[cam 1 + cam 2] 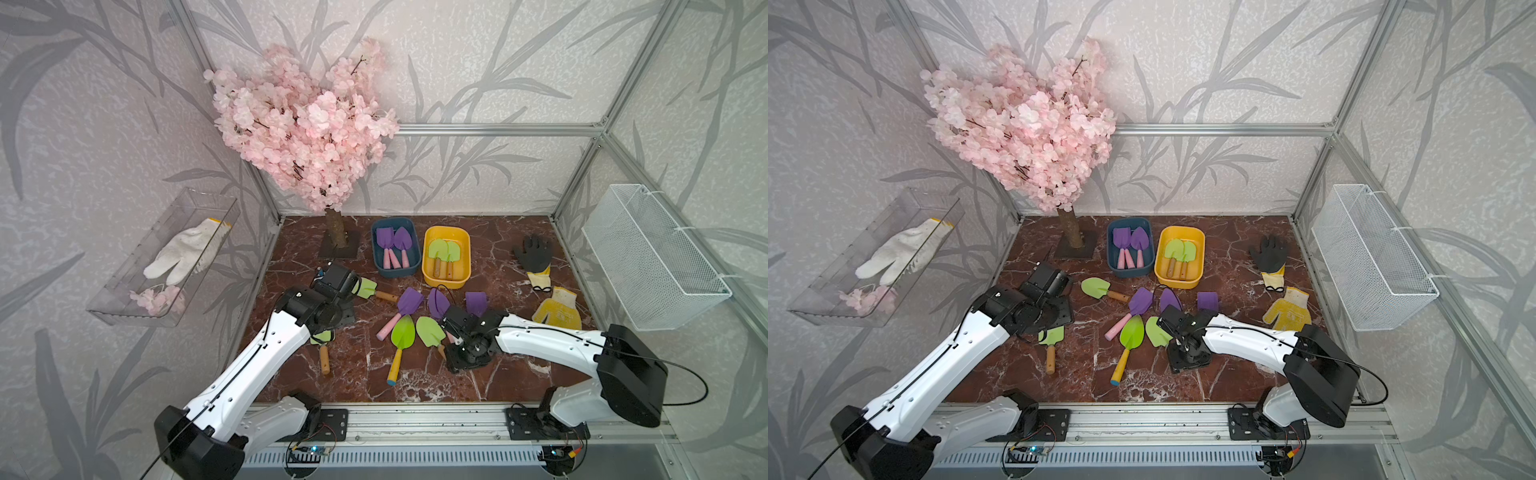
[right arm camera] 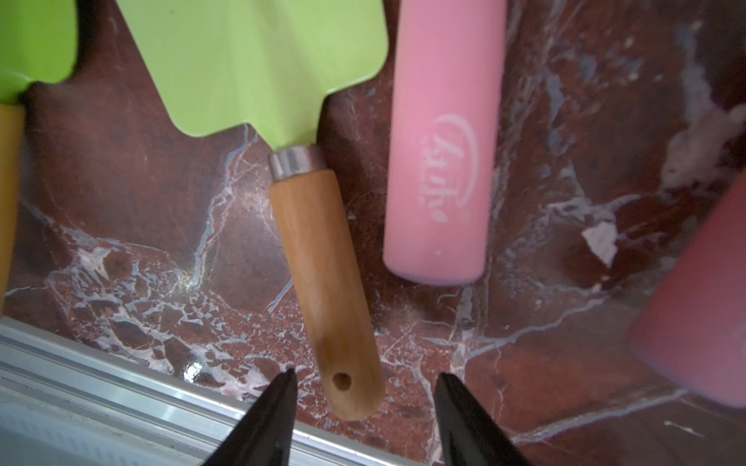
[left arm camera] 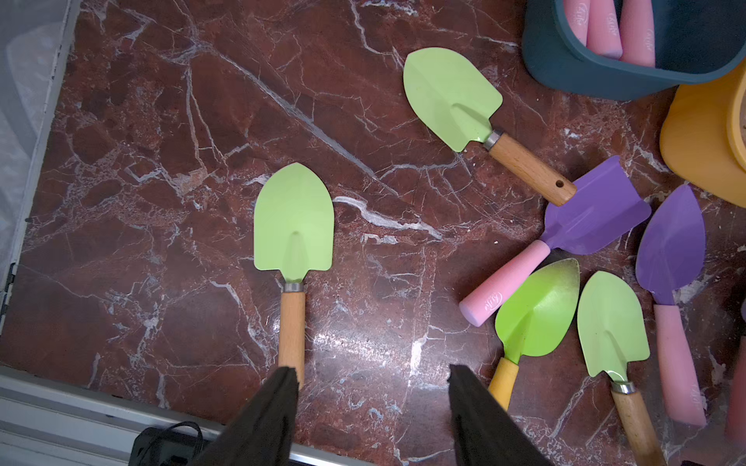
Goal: Sort the small shovels by color and place them into the storage box
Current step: Pick up the shovel from the center of the board.
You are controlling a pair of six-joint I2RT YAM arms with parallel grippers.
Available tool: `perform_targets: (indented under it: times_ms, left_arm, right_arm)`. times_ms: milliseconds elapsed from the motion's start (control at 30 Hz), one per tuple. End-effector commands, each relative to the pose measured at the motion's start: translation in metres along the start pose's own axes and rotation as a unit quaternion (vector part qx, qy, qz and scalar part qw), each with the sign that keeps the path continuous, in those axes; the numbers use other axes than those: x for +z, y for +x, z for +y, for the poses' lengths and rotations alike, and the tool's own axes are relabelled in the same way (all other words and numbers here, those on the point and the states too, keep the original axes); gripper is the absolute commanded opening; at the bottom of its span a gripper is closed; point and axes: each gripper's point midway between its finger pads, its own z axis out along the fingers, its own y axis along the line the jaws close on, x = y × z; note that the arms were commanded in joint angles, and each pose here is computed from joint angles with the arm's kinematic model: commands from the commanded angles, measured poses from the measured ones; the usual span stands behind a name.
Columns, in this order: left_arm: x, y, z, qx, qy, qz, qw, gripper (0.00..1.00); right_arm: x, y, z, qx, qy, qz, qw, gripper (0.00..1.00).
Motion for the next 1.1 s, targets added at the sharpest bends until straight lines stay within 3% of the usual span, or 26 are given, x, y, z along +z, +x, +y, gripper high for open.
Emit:
perform_targets:
  times_ms: [0, 633, 1067]
  left_arm:
    - [-0.001, 0.003, 0.006, -0.001, -0.006, 0.000, 1.000, 0.63]
    - [-0.004, 0.002, 0.006, 0.004, -0.001, -0.004, 1.000, 0.63]
    - [-0.004, 0.003, 0.007, 0.005, 0.000, -0.004, 1.000, 0.63]
  right_arm:
    - [-0.003, -0.007, 0.008, -0.011, -0.005, -0.006, 1.000, 0.60]
    - [0.009, -0.015, 0.015, -0.021, 0.002, 0.008, 1.000, 0.59]
    - [0.011, -0.014, 0.014, -0.018, 0.004, 0.009, 1.000, 0.53]
